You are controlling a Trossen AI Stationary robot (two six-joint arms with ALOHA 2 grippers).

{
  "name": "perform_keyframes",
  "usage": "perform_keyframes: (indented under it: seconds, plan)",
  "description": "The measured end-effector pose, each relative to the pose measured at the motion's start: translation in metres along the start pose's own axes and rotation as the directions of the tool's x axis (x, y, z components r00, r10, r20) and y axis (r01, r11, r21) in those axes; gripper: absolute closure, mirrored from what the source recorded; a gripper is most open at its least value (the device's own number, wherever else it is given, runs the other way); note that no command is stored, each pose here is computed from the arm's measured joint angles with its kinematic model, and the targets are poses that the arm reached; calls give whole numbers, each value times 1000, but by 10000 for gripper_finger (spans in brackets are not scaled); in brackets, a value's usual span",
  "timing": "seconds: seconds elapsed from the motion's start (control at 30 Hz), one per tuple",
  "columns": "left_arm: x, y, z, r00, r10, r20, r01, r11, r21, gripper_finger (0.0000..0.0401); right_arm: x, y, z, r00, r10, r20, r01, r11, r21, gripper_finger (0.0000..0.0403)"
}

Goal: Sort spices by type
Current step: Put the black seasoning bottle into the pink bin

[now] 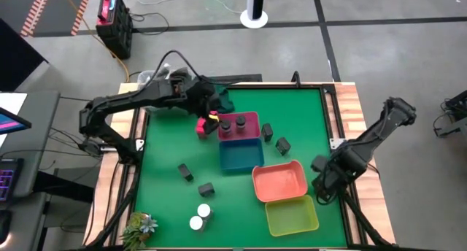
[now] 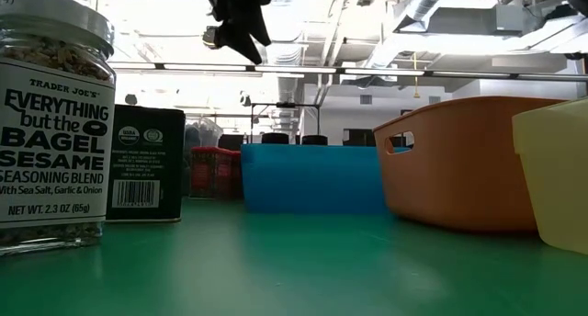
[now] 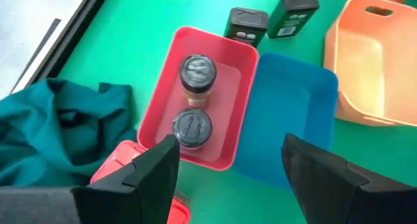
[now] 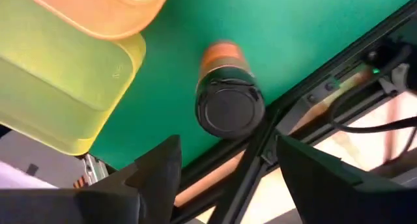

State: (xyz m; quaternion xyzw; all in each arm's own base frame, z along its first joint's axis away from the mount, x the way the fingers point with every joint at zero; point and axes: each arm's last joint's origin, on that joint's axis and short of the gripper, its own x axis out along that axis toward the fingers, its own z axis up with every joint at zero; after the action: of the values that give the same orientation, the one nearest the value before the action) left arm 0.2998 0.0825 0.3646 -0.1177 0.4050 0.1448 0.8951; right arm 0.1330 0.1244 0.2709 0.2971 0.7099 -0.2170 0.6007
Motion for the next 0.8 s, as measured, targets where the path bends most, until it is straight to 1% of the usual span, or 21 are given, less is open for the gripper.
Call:
perform_keyframes:
  seconds: [0.13, 0.23, 0.33, 0.53, 0.67, 0.8]
  plan:
    - [0, 0, 0, 1000, 1, -1, -1, 1000, 1, 146, 14, 4, -2, 999, 45, 2, -45, 999, 13, 105]
    - [1, 0, 0, 1000, 16, 1, -16, 1000, 1, 146, 25, 1, -3, 1000, 15, 7, -15, 1000, 25, 96]
    - [1, 0, 0, 1000, 20, 0, -20, 1000, -5, 146, 34, -6, -2, 999, -47, 4, 47, 997, 57, 92]
    - [1, 0, 0, 1000, 19, -2, -20, 1000, -6, 146, 35, -3, -2, 1000, -19, 25, 18, 999, 42, 91]
    - [1, 1, 0, 999, 35, 1, -35, 999, 4, 146, 35, 1, -2, 999, 24, 27, -25, 999, 38, 91]
    - [1, 2, 0, 999, 38, 2, -38, 999, 11, 146, 33, -1, -2, 999, -3, 47, 0, 998, 69, 91]
